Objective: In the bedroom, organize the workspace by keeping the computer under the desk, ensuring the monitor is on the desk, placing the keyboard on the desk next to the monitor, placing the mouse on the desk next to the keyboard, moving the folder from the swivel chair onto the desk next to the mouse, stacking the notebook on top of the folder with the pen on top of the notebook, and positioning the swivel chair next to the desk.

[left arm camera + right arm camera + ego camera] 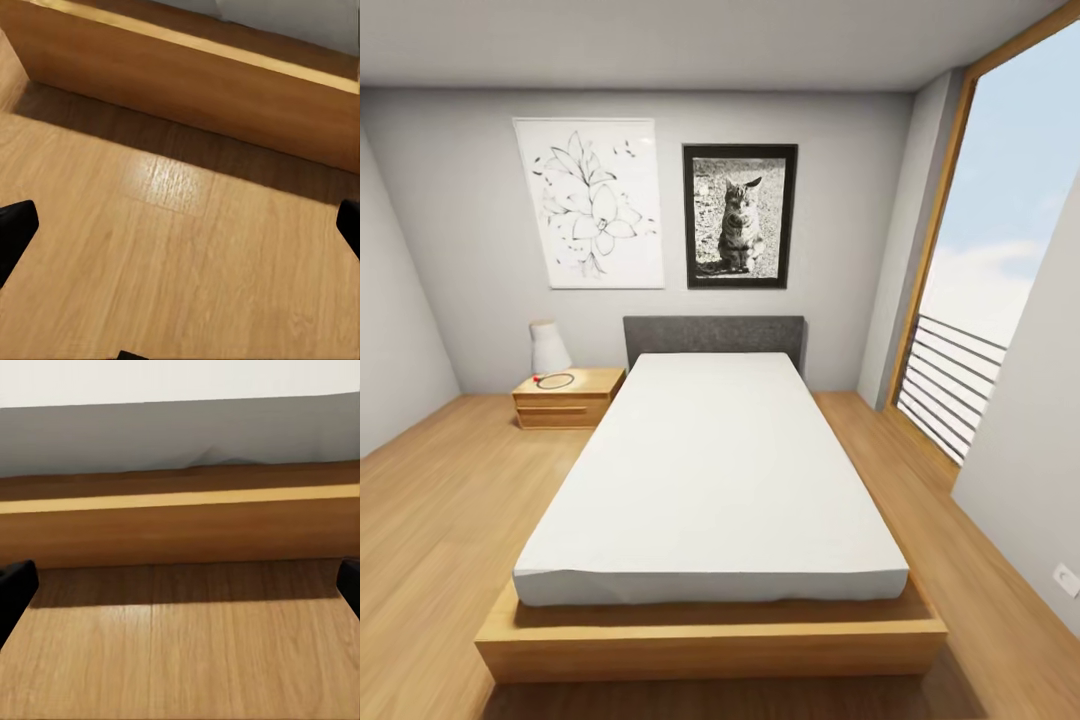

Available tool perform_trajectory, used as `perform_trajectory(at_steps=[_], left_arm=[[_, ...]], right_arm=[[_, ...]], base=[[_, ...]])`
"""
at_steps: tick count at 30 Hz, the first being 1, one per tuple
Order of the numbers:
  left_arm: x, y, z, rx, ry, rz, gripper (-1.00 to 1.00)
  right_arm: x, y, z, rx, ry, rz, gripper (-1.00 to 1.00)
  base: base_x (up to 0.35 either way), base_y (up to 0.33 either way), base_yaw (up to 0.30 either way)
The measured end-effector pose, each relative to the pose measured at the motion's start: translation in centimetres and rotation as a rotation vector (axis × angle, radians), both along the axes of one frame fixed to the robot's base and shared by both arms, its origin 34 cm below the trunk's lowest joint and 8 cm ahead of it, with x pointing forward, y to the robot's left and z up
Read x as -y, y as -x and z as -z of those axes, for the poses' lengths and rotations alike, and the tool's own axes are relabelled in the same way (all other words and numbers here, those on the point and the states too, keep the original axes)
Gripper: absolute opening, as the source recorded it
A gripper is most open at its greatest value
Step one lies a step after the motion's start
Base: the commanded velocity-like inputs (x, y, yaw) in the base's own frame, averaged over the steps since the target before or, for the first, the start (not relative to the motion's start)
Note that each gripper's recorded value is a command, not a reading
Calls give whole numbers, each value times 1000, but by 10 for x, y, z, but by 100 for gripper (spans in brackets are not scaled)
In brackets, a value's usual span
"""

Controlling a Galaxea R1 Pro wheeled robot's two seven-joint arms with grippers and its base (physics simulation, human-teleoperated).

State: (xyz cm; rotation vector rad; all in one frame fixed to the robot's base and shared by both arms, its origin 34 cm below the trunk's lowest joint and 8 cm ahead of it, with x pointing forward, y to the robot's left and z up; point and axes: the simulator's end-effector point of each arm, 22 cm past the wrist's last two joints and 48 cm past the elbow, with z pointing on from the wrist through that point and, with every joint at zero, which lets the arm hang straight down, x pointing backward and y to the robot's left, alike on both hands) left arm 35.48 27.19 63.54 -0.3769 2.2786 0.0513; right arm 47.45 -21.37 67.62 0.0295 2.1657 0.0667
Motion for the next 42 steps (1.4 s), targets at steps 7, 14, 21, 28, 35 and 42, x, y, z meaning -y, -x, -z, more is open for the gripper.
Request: perform_trajectory(at_steps=[7, 14, 21, 28, 35, 42], left_arm=[[-7, 6, -6, 43, -26, -19, 100], [-6, 7, -7, 54, -29, -21, 100], [-12, 9, -6, 45, -40, -37, 100], [-14, 11, -4, 36, -42, -41, 100], [-15, 11, -5, 37, -43, -44, 100], [-19, 12, -5, 37, -36, -81, 100]], right_arm=[[-1, 0, 0, -1, -1, 1, 100], [-2, 0, 1, -3, -2, 0, 100], [-3, -1, -1, 8, -4, -2, 100], [-27, -2, -4, 16, -38, -5, 100], [-35, -1, -5, 14, -50, -4, 100], [-34, -1, -5, 15, -50, -1, 100]], base=[[146, 0, 0], [25, 0, 0], [-35, 0, 0], [-256, -20, 103], [-228, -48, 250], [-24, -5, 289]])
